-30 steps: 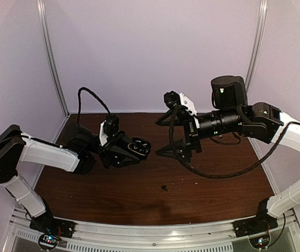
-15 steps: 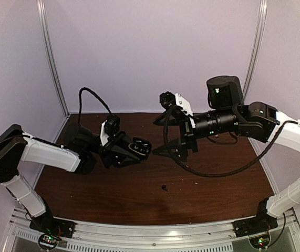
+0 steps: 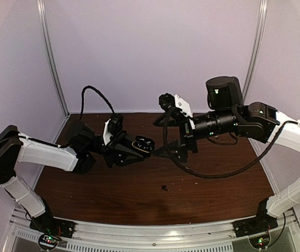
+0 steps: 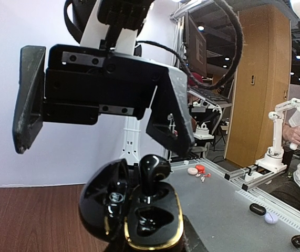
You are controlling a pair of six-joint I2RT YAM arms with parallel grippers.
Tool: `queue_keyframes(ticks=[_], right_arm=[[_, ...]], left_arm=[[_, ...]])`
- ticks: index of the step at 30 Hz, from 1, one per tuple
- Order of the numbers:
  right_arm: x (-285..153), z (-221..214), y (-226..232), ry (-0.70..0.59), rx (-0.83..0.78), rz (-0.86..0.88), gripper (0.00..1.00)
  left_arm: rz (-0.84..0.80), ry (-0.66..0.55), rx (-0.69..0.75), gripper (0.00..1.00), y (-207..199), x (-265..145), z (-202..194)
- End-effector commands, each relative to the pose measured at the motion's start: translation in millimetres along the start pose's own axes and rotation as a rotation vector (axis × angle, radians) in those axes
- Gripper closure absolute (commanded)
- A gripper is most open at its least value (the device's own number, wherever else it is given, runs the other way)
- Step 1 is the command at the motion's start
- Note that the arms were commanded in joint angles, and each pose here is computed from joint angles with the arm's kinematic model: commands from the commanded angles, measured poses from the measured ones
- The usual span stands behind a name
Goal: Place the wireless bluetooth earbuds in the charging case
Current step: Adjust the right earbud in the right side groove of the charging case.
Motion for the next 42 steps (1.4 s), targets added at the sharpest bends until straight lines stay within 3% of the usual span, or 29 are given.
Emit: queue_keyframes(ticks=[1, 42], right_arm=[[-13.8, 11.1, 4.5, -0.020, -0.038, -0.033, 0.00], [-0.4, 14.0, -9.2, -0.035, -0.053, -0.163, 0.04]], left_arm=[[0.001, -0.026, 0.068, 1.00, -0.5, -0.3, 16.8], [0.022, 0.006, 0.045, 1.00, 5.3, 2.6, 15.4]])
Point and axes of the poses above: each gripper's point midway between its finger pads, its own x axis out along the fingers, its own y axis along the line the jaws close on, z = x × y, the point moved 10 cm from there along -x, back along the fingers, and after that the axes turned 9 degrees about x, right-handed, at the moved point
